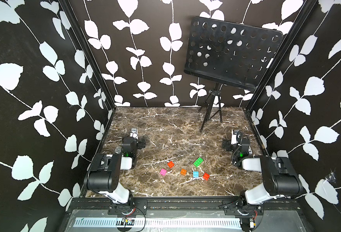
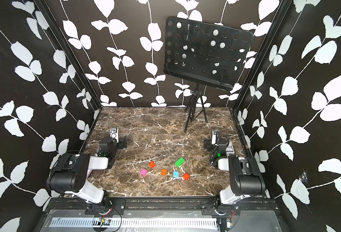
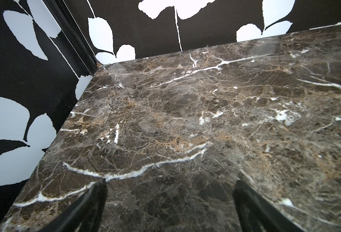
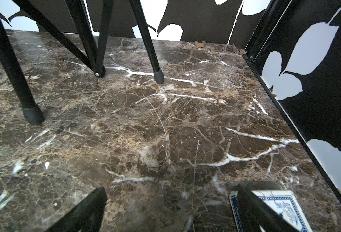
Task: Assemble the letter y with lego
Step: Pick up the lego brick from the center of the board.
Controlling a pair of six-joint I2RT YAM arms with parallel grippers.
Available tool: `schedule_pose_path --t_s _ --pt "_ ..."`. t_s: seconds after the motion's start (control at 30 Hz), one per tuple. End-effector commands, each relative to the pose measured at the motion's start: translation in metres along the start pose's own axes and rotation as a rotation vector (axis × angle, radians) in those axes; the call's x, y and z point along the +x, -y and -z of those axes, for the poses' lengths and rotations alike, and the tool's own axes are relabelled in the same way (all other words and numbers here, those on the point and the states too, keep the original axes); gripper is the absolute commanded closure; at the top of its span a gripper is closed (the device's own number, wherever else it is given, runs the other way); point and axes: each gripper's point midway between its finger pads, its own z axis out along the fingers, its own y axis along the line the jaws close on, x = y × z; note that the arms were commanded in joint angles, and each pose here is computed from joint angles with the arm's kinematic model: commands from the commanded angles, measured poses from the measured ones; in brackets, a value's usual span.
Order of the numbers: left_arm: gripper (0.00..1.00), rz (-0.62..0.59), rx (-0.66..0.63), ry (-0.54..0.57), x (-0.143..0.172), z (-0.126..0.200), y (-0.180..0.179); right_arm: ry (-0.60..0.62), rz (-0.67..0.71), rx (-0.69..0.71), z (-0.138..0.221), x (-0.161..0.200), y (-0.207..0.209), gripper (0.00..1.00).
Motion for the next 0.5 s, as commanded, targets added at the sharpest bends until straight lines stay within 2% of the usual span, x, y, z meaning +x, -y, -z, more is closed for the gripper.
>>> schedule_pose_path --t_s 0.0,0.13,0.23,0.37,0.47 --pt "0.01 -0.001 -0.007 0.024 -0.005 0.001 -0.002 0.046 0.008 0.011 0.001 -0.012 0.002 0.01" --pt "0.01 -0.006 -0.009 0.027 -0.005 0.001 -0.002 0.057 -0.003 0.030 0.001 -0.019 0.005 0.01" --pt "0.01 -0.011 -0.011 0.023 -0.005 0.002 -0.001 -0.015 0.001 0.024 0.003 -0.031 0.006 0.01" --pt "0.01 -0.024 0.024 0.017 -0.011 0.001 0.004 -0.047 -0.042 -0.006 0.022 -0.055 0.004 0.01" --pt "0.01 -0.034 0.049 -0.046 -0.016 -0.005 0.007 -0.041 -0.101 -0.043 0.039 -0.066 -0.003 0.01"
